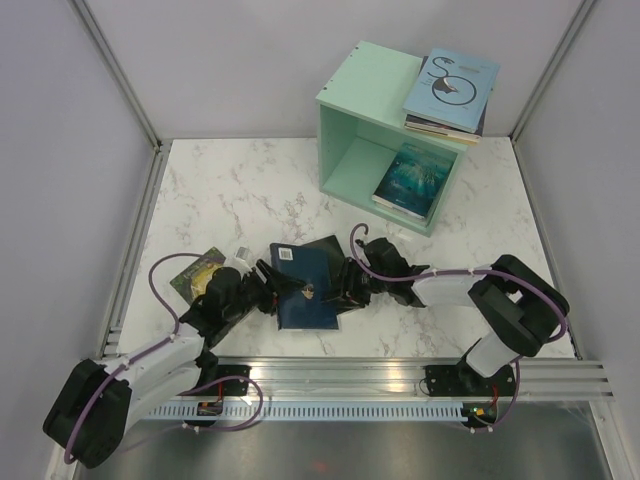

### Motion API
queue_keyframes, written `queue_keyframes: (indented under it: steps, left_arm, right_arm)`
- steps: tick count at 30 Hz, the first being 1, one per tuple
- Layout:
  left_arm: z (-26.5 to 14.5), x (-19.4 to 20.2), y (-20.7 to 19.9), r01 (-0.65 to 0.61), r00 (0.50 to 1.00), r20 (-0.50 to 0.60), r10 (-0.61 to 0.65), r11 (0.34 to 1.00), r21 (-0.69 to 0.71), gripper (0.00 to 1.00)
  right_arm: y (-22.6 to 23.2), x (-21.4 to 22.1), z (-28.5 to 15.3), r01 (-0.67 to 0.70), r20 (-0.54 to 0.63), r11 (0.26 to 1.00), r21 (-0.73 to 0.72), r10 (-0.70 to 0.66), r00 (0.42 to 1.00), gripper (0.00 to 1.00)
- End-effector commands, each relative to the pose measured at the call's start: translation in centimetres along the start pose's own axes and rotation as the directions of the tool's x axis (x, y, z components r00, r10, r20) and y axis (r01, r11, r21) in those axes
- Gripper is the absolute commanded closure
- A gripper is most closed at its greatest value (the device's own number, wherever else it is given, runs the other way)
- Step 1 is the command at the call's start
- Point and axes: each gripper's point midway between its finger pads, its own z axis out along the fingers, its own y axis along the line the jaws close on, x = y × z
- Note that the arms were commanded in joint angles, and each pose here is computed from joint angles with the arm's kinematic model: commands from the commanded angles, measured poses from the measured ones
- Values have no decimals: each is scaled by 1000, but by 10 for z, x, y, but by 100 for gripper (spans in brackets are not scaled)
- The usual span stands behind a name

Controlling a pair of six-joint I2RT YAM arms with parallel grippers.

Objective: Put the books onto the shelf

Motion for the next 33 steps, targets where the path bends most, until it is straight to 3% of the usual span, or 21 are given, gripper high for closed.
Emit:
queue_keyframes:
  steps: [1, 3, 4, 9, 16, 18, 20, 21, 22, 23, 26, 28, 30, 33]
  left_arm:
    - [-26, 21, -122, -93, 980, -122, 159, 901, 425, 58]
    - [-23, 22, -121, -102, 976, -134, 169, 907, 408, 79]
    - [-23, 21, -125, -108, 976, -132, 175, 907, 406, 97]
    - [-17, 10, -114, -173, 972, -109, 207, 950, 261, 98]
    - [-22, -20, -147, -307, 947, -27, 320, 928, 210, 98]
    - [-13, -19, -140, -341, 932, -68, 357, 923, 179, 98]
    - [1, -8, -124, -338, 912, -198, 359, 932, 134, 98]
    - [6, -4, -119, -330, 902, -247, 353, 935, 129, 94]
    - [10, 4, -111, -323, 888, -302, 346, 938, 125, 81]
    - [14, 11, -99, -341, 869, -345, 355, 934, 104, 75]
    - [32, 22, -49, -417, 826, -428, 366, 908, -28, 50]
    - [40, 27, -9, -416, 818, -484, 310, 901, -126, 38]
    - [43, 35, 15, -398, 811, -527, 256, 900, -175, 39]
    - [42, 36, 13, -403, 816, -513, 268, 899, -172, 39]
  right_arm:
    - [-31, 25, 9, -18, -66, 994, 111, 26, 998, 51]
    - [-28, 23, 9, -18, -62, 994, 104, 25, 998, 51]
    - [-23, 21, 9, -16, -58, 996, 93, 21, 998, 51]
    - [-6, 11, -6, 1, -27, 997, 73, 1, 1000, 49]
    - [11, -26, -56, -83, 126, 996, -23, 85, 988, 41]
    - [16, -34, -67, -83, 164, 995, -51, 90, 982, 39]
    - [16, -35, -70, -77, 173, 995, -60, 86, 981, 39]
    - [16, -34, -70, -77, 174, 995, -59, 86, 981, 39]
    - [13, -34, -70, -85, 174, 995, -56, 94, 980, 39]
    - [14, -35, -69, -85, 177, 994, -64, 96, 980, 39]
    - [15, -36, -68, -97, 186, 992, -77, 110, 976, 39]
    - [16, -37, -69, -95, 191, 992, -81, 109, 976, 39]
    - [15, -37, -70, -100, 197, 992, -79, 114, 974, 39]
    - [13, -35, -71, -100, 198, 992, -80, 114, 974, 39]
